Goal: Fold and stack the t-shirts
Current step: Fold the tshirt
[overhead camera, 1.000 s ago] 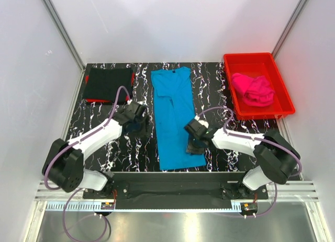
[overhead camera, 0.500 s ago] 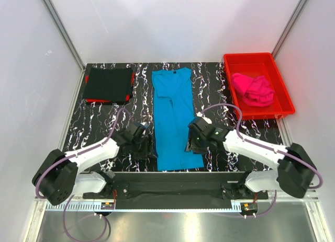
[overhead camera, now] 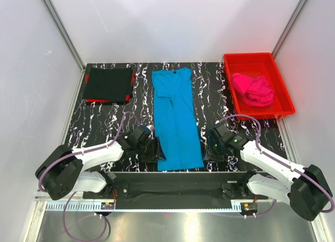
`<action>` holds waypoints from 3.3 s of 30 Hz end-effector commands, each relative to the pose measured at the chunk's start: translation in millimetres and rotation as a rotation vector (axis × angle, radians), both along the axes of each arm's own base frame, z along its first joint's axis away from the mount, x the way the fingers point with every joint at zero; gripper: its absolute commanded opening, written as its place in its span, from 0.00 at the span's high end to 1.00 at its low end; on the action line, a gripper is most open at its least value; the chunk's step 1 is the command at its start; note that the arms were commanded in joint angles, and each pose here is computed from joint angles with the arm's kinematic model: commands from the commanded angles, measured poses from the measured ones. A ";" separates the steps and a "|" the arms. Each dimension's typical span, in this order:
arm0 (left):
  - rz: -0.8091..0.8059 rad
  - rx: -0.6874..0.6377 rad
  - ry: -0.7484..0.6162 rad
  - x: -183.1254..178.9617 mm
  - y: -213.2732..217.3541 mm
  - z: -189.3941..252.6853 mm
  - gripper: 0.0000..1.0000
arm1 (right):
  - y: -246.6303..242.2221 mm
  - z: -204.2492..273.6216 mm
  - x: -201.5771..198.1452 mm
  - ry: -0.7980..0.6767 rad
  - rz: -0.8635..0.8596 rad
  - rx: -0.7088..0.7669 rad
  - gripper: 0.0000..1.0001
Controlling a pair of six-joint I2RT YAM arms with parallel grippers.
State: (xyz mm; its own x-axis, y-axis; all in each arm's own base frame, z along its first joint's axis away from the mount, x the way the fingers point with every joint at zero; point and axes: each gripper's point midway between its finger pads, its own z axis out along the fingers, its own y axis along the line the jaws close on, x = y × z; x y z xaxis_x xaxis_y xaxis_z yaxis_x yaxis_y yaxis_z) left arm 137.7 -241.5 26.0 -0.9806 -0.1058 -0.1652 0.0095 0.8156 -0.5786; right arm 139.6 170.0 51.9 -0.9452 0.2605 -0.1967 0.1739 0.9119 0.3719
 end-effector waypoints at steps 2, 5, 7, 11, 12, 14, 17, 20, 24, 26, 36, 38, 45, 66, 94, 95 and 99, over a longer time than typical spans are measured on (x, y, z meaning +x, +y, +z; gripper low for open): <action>0.039 0.110 0.037 -8.5 19.5 -26.6 0.44 | 13.9 17.6 7.8 -0.051 0.074 0.060 0.75; 0.045 0.130 0.050 -10.7 23.2 -29.9 0.50 | 15.7 8.8 5.1 -0.015 0.091 0.051 0.84; 0.046 0.156 0.055 -11.4 27.4 -32.3 0.58 | 19.3 -2.7 2.0 0.019 0.083 0.065 0.88; 0.049 0.176 0.068 -13.8 31.0 -35.5 0.65 | 18.9 -21.9 -1.0 0.054 0.065 0.057 0.90; 0.051 0.186 0.069 -14.0 32.8 -36.2 0.67 | 15.1 -25.8 -1.6 0.061 0.052 0.036 0.90; 0.053 0.204 0.071 -14.8 36.1 -36.8 0.71 | 4.7 -33.1 -5.5 0.086 0.028 -0.019 0.90; 0.063 0.267 0.059 -11.2 45.9 -36.1 0.74 | 0.9 -32.8 -8.6 0.090 0.018 -0.028 0.90; 0.071 0.329 0.048 -8.2 55.8 -34.5 0.81 | 2.2 -27.7 -7.4 0.079 0.016 -0.016 0.89; 0.077 0.293 0.056 -10.6 51.8 -30.4 0.76 | 3.9 -28.5 -10.0 0.085 0.008 0.005 0.88; 0.086 0.284 0.056 -12.4 52.8 -28.7 0.61 | 3.2 -27.2 -11.0 0.080 0.000 0.011 0.83; 0.066 0.090 0.043 -22.8 32.7 -5.1 0.39 | 7.1 -16.0 -7.1 0.062 0.064 0.010 0.60; 0.086 0.088 0.064 -26.3 34.7 -9.0 0.42 | 8.0 -23.4 -10.2 0.085 0.067 0.012 0.59; 0.050 0.016 0.102 -39.3 27.8 -20.9 0.47 | 10.4 -38.4 -17.9 0.115 0.055 0.055 0.60; 0.094 0.104 0.150 -50.2 47.7 -35.1 0.82 | 5.2 -35.8 -17.5 0.104 -0.008 0.054 0.59; 0.144 -0.060 0.070 -33.9 27.8 -12.2 0.44 | 2.6 -41.3 -14.5 0.081 -0.063 0.064 0.84; 0.144 -0.054 0.075 -34.5 28.5 -15.1 0.44 | 3.7 -40.9 -14.0 0.078 -0.062 0.072 0.85; 0.146 -0.031 0.093 -36.6 30.7 -22.2 0.46 | 5.4 -43.8 -14.7 0.084 -0.074 0.088 0.87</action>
